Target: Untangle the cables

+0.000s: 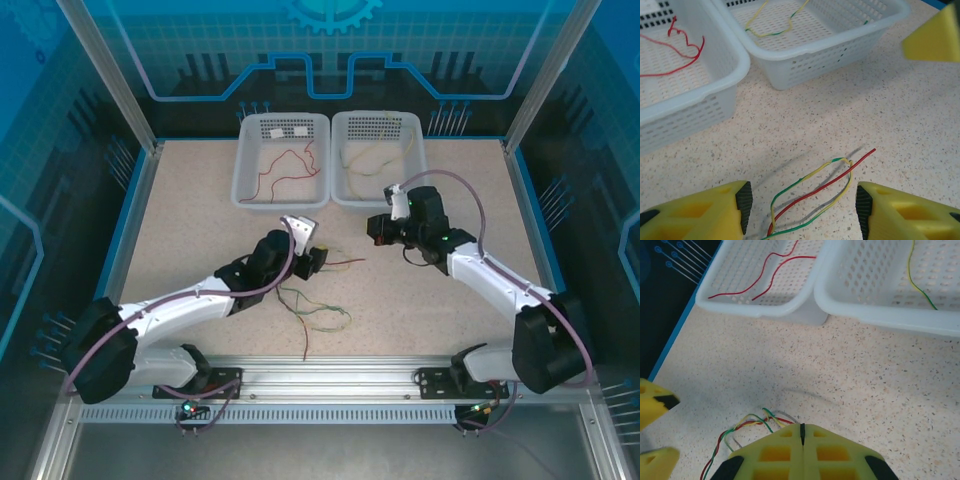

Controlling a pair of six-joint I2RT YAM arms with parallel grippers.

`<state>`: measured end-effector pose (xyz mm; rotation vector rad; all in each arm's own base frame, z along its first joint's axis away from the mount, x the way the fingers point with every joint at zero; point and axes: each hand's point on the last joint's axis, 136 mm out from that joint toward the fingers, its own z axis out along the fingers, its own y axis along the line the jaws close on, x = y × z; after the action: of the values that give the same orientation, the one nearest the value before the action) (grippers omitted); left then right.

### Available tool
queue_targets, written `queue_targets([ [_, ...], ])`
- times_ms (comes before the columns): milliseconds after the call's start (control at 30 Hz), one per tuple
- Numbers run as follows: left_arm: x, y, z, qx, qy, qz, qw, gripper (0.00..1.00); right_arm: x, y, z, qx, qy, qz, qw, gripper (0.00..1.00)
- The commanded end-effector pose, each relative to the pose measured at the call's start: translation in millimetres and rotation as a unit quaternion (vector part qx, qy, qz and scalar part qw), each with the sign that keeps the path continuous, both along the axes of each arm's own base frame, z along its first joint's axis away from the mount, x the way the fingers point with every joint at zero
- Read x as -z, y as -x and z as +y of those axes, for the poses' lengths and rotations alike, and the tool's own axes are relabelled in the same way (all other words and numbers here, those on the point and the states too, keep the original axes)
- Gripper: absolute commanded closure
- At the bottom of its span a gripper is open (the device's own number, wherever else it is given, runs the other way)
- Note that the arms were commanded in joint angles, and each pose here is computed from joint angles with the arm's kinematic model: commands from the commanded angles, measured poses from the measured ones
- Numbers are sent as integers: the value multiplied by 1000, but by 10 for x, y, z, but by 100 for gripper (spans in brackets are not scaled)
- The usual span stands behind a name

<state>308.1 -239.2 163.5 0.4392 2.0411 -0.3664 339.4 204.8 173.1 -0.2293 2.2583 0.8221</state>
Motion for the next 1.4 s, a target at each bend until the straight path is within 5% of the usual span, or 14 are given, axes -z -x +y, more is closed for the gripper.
queue_targets([
  [0, -86, -9, 179, -45, 44, 15, 998, 41, -120, 291, 297, -105, 31, -44, 993, 87],
  [133, -29, -65, 650, -135, 119, 40, 983, 36, -56, 1006, 861, -301, 120, -126, 938, 62],
  [333, 264, -108, 1380, -262, 182, 103, 942, 32, 266, 1711, 1268, -436, 179, -203, 859, 34],
  [467, 336, -52, 1496, -275, 187, 109, 937, 28, 568, 2001, 1392, -498, 234, -181, 815, 28],
  [667, 442, -18, 1504, -276, 195, 112, 934, 27, 1073, 1900, 1371, -510, 315, -135, 789, 28],
  [833, 421, -44, 1463, -264, 186, 115, 939, 26, 1254, 1891, 1408, -526, 328, -123, 775, 37],
  [967, 415, -53, 1452, -259, 184, 112, 942, 26, 1391, 1836, 1417, -522, 343, -108, 774, 72],
  [1067, 441, -54, 1439, -256, 184, 115, 942, 26, 1374, 1811, 1453, -515, 335, -107, 782, 84],
  [1233, 439, -60, 1387, -244, 186, 121, 944, 26, 1122, 1586, 1464, -463, 305, -110, 825, 99],
  [1367, 382, -83, 1335, -228, 184, 120, 949, 25, 844, 1298, 1408, -400, 282, -109, 865, 100],
])
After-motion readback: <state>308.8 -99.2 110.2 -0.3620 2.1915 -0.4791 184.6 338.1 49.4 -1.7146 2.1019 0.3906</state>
